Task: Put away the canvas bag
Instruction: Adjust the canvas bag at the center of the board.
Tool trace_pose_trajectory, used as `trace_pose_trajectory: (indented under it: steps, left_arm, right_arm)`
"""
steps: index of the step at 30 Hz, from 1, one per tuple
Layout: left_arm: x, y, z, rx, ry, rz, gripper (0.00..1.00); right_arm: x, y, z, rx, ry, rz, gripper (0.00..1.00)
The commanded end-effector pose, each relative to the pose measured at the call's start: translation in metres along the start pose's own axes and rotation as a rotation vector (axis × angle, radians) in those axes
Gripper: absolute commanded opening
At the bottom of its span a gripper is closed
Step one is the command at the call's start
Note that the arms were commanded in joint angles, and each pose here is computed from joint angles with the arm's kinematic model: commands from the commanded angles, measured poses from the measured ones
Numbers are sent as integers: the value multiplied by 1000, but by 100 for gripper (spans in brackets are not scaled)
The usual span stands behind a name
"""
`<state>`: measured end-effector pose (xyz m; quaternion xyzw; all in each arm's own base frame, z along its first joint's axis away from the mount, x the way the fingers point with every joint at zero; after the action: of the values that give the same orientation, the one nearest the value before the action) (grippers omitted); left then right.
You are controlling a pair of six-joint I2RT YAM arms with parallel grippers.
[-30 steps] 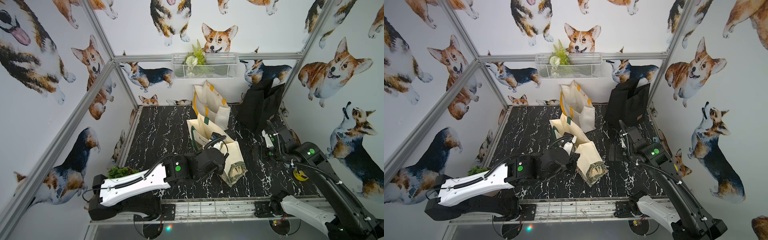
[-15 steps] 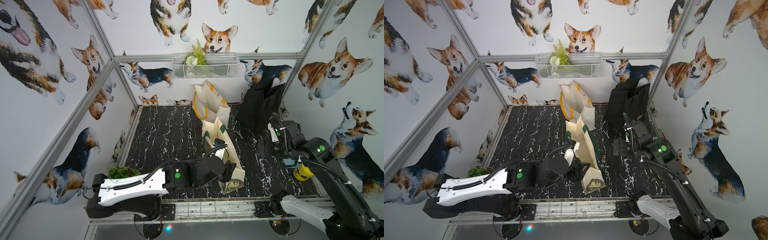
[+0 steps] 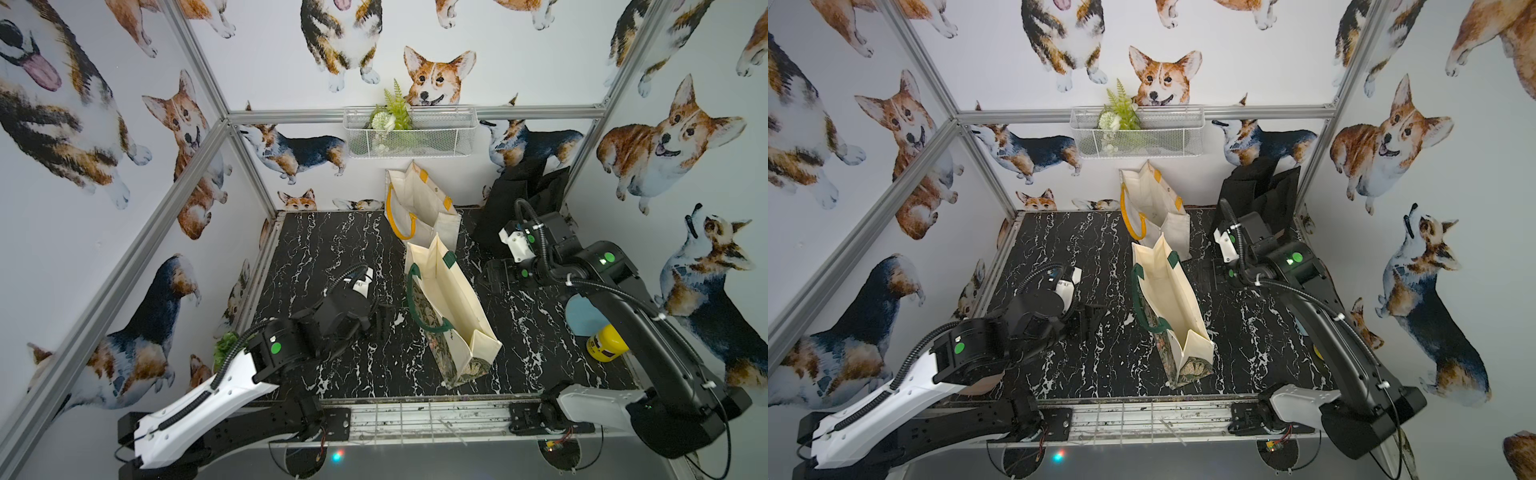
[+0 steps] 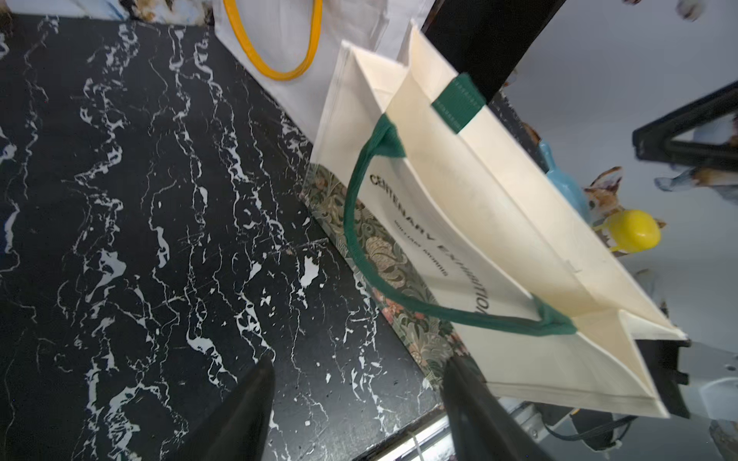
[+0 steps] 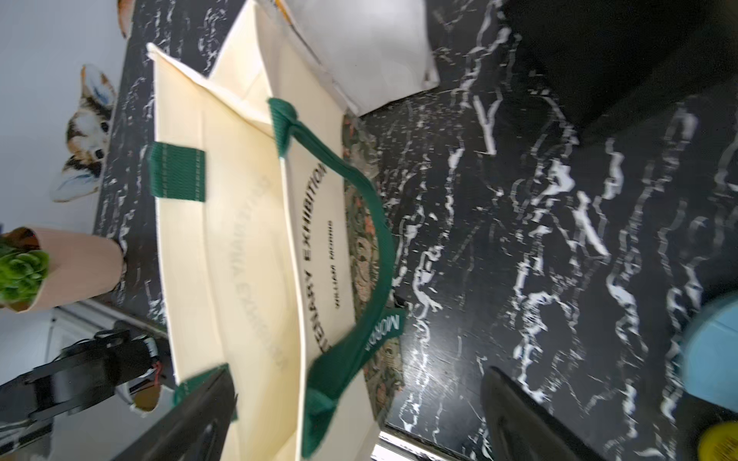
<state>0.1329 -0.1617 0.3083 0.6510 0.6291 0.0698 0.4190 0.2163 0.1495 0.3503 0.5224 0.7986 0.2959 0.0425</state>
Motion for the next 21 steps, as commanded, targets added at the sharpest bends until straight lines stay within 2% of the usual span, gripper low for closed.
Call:
trace_pose_trajectory:
  steps: [1, 10, 14, 21]
  left_arm:
    - [-12, -1, 20, 12, -82, -18, 71]
    - [-38, 12, 89, 16, -71, -3, 73]
    - [-42, 20, 103, -7, -66, 11, 73]
    - [-46, 26, 120, 30, -91, -12, 73]
  right_arm:
    - [18, 25, 8, -28, 132, -28, 98]
    - [29, 71, 69, 39, 145, -45, 98]
    - [32, 77, 90, 71, 141, -59, 97]
    - [57, 78, 106, 113, 111, -142, 97]
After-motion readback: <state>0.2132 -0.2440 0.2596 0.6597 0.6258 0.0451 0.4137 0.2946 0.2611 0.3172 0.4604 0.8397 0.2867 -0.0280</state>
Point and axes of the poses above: each gripper's point midway between its finger pads, its own z axis out along the fingers, its own x axis along the line the jaws close on, y = z × x, the point moved 7 cm from there along -z, back along the fingers, and after that the axes turned 11 degrees about -z, right-handed, at the moved point
